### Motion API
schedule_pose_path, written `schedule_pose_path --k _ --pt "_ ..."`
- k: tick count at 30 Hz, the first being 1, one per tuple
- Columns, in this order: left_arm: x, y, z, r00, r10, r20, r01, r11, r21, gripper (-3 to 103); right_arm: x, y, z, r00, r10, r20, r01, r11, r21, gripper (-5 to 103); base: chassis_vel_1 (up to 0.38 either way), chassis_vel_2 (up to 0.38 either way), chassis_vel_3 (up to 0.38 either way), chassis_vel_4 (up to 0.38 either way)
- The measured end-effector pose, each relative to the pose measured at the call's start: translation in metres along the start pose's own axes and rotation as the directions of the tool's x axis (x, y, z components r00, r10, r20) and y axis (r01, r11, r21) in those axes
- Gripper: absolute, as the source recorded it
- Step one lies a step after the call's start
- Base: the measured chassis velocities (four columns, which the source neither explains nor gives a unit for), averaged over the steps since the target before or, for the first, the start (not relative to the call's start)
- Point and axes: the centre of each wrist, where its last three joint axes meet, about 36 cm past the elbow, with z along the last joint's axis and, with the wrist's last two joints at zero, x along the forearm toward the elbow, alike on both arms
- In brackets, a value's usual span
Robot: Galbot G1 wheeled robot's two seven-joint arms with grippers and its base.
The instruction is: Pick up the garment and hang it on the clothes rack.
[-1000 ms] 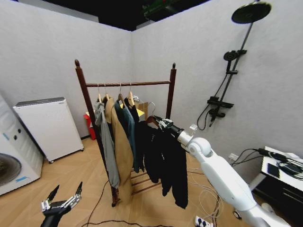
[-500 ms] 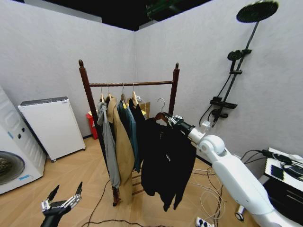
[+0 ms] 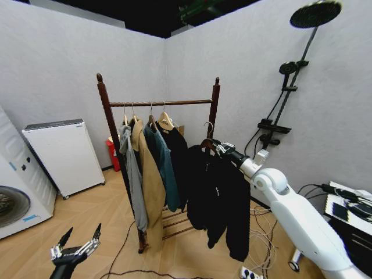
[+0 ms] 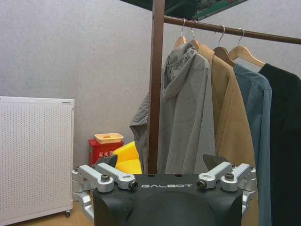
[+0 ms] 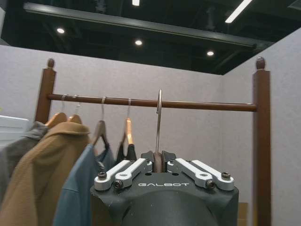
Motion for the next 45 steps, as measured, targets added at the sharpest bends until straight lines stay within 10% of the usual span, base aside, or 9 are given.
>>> schedule_pose_path --k 45 --pt "0.0 0.0 0.0 1.0 0.0 0.0 0.0 1.0 0.0 100 -0.065 -0.005 -0.002 0.999 0.041 -0.008 -0.041 0.999 -0.011 8 -0.004 0.003 0.005 -0.005"
